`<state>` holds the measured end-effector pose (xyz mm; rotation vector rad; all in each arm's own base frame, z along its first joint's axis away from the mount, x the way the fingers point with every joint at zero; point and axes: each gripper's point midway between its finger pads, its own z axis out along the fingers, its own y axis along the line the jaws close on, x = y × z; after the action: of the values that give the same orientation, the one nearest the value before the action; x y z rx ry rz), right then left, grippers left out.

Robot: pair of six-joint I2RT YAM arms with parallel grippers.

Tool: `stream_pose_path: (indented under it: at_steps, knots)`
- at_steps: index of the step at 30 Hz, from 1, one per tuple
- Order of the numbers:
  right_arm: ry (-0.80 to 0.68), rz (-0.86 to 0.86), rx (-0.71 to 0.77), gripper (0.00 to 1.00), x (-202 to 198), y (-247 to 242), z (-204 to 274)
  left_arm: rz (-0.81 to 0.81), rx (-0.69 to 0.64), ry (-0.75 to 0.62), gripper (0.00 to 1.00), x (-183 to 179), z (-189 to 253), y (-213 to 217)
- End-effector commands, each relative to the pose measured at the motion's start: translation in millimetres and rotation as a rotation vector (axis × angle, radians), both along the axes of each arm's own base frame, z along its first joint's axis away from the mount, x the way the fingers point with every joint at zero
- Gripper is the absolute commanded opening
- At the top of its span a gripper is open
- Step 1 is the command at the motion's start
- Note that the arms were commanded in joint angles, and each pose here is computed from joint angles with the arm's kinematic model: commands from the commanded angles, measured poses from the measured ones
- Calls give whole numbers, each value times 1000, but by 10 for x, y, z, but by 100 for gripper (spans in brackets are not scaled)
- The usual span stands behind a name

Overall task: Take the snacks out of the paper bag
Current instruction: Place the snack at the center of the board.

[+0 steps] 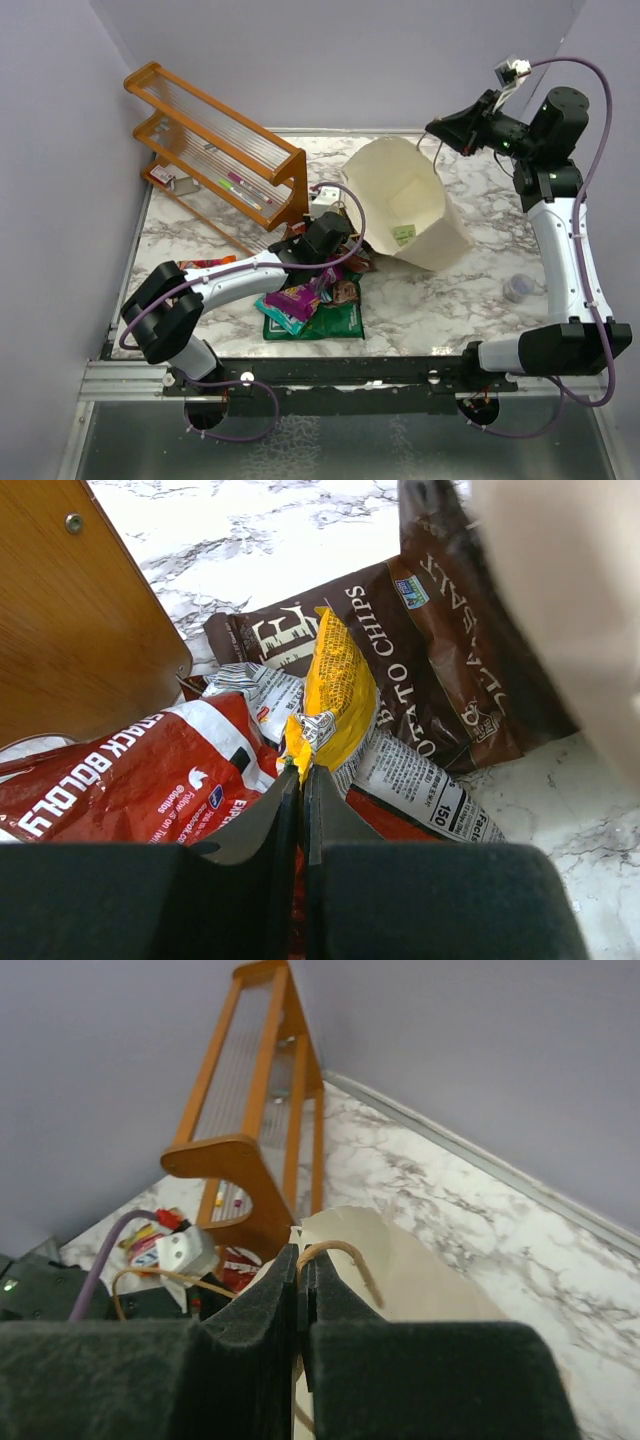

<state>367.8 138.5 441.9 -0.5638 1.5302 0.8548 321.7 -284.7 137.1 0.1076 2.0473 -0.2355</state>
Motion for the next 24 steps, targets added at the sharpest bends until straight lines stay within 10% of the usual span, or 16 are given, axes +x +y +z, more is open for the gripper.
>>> stream_pose_path:
  at_steps: [1, 15, 24]
  knots:
    - [29, 160, 36, 1, -381, 155, -88, -14, -57, -3, 7, -5, 115, -64]
    - [97, 35, 29, 1, -1201, 114, -683, -97, -143, -73, 78, -217, 422, 52]
    - [-150, -406, -49, 1, -473, -481, -87, -166, -207, -117, 85, -350, 687, 62]
